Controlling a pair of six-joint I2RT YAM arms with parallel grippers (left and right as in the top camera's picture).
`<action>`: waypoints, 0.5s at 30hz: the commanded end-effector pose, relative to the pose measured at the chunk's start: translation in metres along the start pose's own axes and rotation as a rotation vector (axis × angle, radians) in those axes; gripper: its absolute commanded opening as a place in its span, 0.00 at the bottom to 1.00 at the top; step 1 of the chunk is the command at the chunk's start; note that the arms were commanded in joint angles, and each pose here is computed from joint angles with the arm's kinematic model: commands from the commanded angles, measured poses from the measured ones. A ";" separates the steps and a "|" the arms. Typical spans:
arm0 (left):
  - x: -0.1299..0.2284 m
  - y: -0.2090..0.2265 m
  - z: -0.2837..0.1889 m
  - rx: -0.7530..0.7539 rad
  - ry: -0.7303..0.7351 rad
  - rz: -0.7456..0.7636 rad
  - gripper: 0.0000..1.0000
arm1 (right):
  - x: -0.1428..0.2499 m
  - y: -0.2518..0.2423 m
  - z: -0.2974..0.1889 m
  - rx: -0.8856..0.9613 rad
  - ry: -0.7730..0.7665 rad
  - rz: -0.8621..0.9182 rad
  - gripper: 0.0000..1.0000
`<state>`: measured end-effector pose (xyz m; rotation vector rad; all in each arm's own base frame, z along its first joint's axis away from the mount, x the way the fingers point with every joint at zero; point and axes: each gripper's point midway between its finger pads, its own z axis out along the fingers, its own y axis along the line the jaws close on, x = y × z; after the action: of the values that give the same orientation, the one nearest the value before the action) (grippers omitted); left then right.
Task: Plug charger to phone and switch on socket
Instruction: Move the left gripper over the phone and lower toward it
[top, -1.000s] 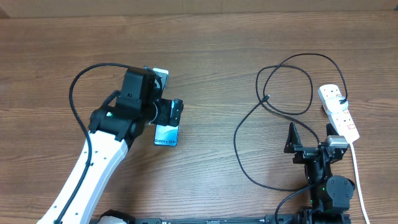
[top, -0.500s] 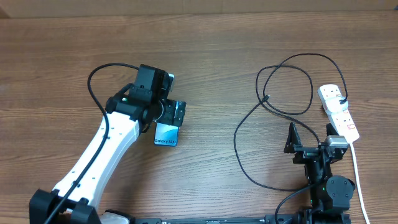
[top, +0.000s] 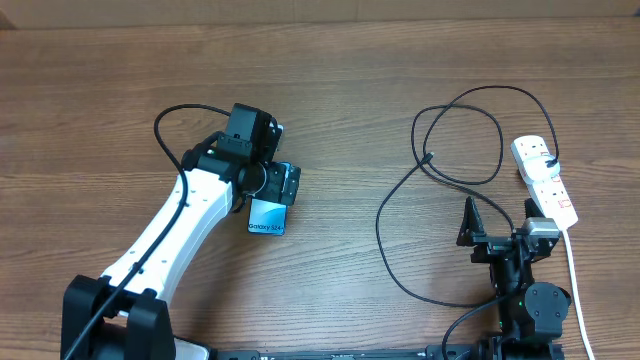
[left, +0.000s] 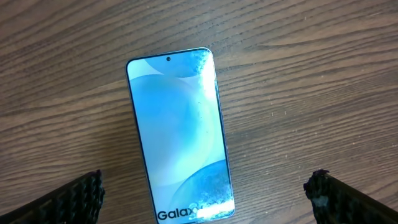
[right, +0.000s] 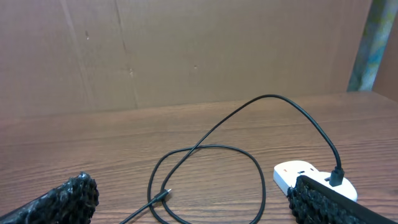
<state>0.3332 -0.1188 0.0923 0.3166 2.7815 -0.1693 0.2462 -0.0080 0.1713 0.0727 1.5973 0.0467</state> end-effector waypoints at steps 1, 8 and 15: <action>-0.009 0.001 0.001 -0.013 -0.017 0.014 1.00 | 0.001 -0.001 0.000 0.008 -0.005 -0.002 1.00; -0.012 0.001 0.005 -0.012 -0.024 0.013 0.99 | 0.001 -0.001 0.000 0.008 -0.005 -0.002 1.00; -0.015 0.001 0.008 -0.011 -0.031 0.001 1.00 | 0.001 -0.001 0.000 0.008 -0.005 -0.002 1.00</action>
<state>0.3415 -0.1214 0.0856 0.3156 2.7705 -0.1715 0.2462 -0.0080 0.1714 0.0727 1.5969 0.0467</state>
